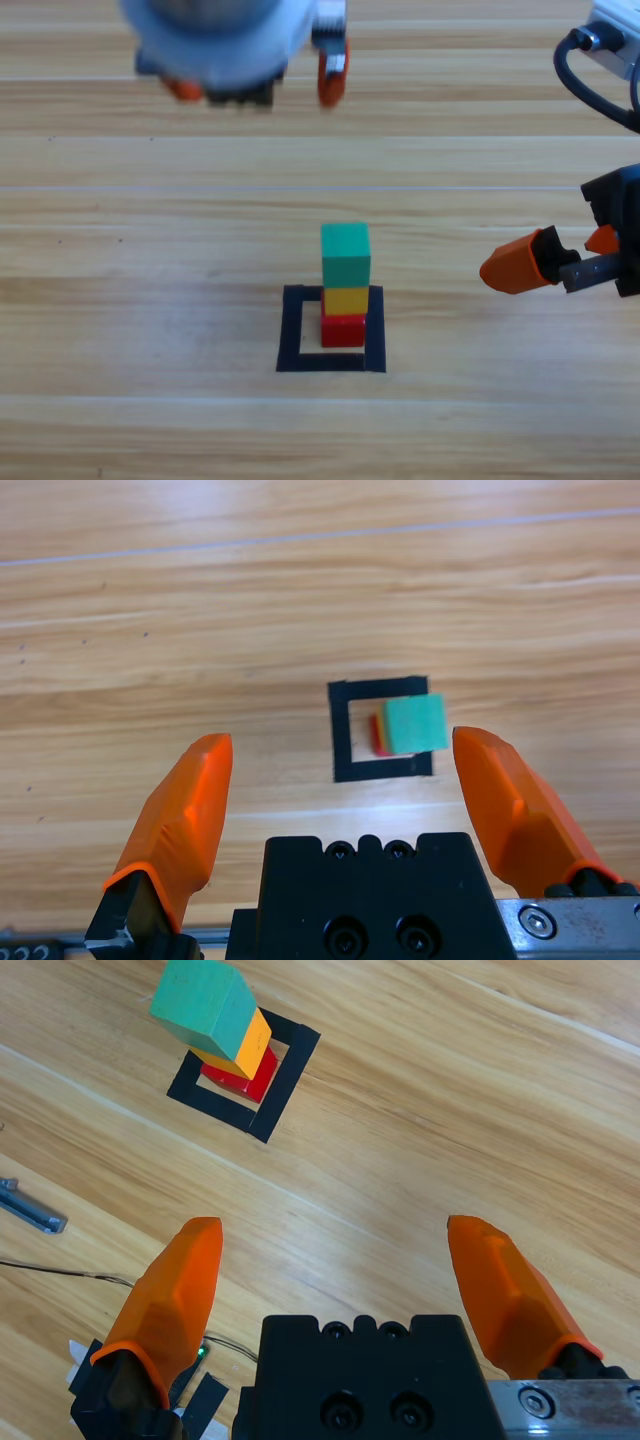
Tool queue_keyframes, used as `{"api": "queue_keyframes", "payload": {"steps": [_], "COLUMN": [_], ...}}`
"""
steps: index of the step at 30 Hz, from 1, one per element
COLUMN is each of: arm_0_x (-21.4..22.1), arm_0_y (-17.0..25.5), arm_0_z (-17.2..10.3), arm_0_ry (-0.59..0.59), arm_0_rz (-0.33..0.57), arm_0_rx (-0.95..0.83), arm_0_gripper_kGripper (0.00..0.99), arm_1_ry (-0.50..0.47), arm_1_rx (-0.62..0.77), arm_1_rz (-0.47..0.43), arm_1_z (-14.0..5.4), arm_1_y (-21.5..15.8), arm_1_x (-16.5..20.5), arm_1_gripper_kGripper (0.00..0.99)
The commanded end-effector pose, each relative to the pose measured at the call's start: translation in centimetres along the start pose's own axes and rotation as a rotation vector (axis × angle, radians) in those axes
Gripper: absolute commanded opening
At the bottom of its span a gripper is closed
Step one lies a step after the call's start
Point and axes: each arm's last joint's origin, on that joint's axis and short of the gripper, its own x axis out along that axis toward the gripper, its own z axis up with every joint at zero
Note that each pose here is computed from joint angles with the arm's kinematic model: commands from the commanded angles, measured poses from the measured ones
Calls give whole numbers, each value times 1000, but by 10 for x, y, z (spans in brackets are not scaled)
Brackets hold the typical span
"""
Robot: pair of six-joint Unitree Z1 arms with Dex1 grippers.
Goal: Stack the blocks in the rectangular block: red at the bottom, yellow in the middle, green on top
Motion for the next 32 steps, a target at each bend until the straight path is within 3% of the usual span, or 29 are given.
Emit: {"api": "queue_keyframes", "payload": {"steps": [1,14,32], "arm_0_x": [-2,4,9], "arm_0_y": [-4,55,54], "arm_0_z": [-47,-81,-85], "arm_0_ry": [-24,-69,-75], "arm_0_rz": [50,39,31], "arm_0_rx": [68,71,87], "arm_0_gripper_kGripper": [939,990,990], "arm_1_ry": [12,-8,28], "arm_1_rx": [14,-4,-26], "arm_1_rz": [-41,-50,-36], "arm_1_z": [2,5,3], "arm_1_y": [-5,-4,0], "arm_1_x": [18,19,28], "arm_1_gripper_kGripper": [990,990,990]}}
